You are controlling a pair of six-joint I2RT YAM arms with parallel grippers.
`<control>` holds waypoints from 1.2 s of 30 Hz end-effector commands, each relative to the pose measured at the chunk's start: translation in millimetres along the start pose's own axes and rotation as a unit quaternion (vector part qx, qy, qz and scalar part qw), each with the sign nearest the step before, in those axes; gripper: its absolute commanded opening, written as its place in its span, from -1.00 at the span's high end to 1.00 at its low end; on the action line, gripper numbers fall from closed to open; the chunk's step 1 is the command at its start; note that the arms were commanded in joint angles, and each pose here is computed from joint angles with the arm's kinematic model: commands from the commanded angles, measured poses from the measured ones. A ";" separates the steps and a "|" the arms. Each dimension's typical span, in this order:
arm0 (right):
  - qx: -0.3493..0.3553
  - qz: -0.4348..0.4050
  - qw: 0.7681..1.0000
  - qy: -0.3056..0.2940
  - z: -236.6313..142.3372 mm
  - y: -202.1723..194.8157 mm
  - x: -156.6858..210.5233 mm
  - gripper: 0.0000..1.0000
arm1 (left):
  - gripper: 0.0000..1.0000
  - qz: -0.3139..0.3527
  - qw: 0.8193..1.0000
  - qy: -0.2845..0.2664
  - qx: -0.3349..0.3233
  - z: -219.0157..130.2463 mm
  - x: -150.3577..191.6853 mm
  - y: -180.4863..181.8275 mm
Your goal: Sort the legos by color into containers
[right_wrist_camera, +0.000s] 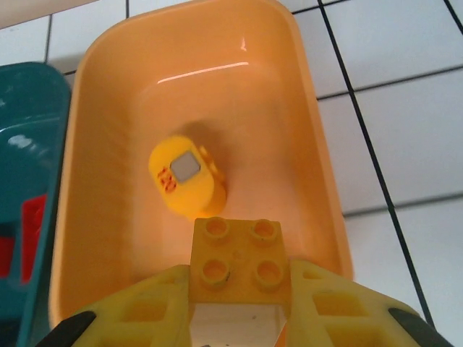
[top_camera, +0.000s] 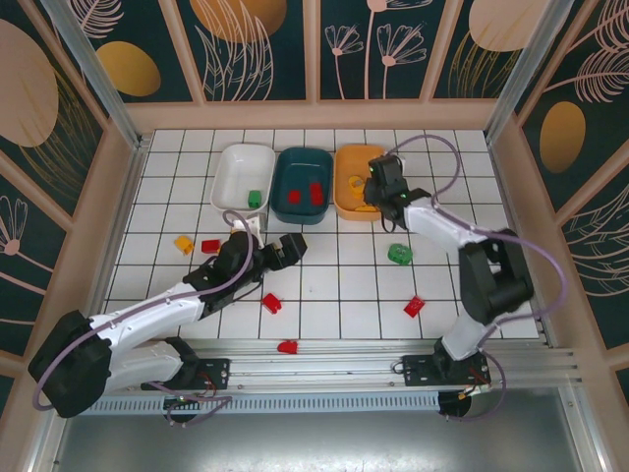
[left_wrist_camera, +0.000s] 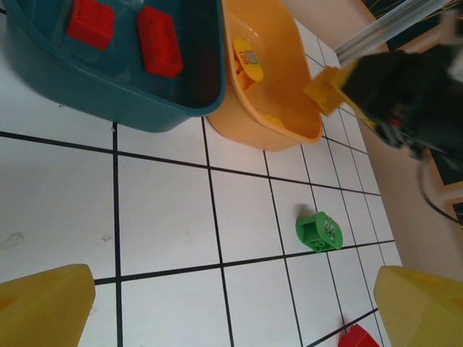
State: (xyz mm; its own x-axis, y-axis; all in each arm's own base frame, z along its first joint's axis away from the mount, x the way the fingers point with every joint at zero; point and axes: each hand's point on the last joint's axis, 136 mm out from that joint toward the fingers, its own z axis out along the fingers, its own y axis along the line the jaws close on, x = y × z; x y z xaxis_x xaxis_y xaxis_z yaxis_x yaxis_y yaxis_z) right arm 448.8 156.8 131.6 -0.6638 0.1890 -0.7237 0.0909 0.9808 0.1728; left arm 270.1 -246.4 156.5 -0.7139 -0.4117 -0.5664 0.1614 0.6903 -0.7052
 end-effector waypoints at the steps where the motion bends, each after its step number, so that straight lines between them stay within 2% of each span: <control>1: 0.003 -0.023 1.000 -0.007 25.2 7.1 -14.2 0.39 | -0.98 -0.005 1.000 0.012 0.000 -2.2 4.5 3.1; 6: 0.004 -0.044 0.999 0.010 49.5 17.3 -15.8 0.30 | -0.98 -0.006 0.999 0.027 0.017 3.2 12.9 0.9; 10: 0.003 -0.053 0.999 0.010 52.7 22.8 -21.8 -0.13 | -0.97 -0.005 0.998 0.049 0.042 11.2 20.4 -7.9; 14: 0.008 -0.060 0.998 -0.001 44.6 22.3 -26.7 -0.32 | -0.98 -0.006 0.996 0.060 0.059 15.3 26.4 -13.4; 18: 0.010 -0.060 0.998 -0.010 31.8 19.3 -28.0 -0.42 | -0.98 -0.002 0.996 0.061 0.066 14.9 31.5 -16.2; 27: 0.018 -0.025 0.999 -0.032 -24.1 -5.4 -19.1 -0.38 | -0.98 0.005 0.995 0.068 0.073 14.8 40.7 -17.3; 32: 0.030 0.004 0.999 -0.025 -54.3 -36.6 14.5 -0.42 | -0.97 0.011 0.996 0.063 0.066 10.8 43.2 -12.3; 36: 0.021 0.011 1.000 0.009 -64.7 -55.4 59.5 -0.62 | -0.98 0.023 0.998 0.052 0.038 5.6 39.0 -2.5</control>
State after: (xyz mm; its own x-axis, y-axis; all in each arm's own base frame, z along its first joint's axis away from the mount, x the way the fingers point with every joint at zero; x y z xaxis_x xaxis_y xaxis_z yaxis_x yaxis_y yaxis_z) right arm 375.8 118.3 142.8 -0.6446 0.1788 -0.7433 0.1034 0.9837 0.1470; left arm 244.8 -275.9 131.9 -0.7960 -0.3118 -0.5187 0.2376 0.6272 -0.7417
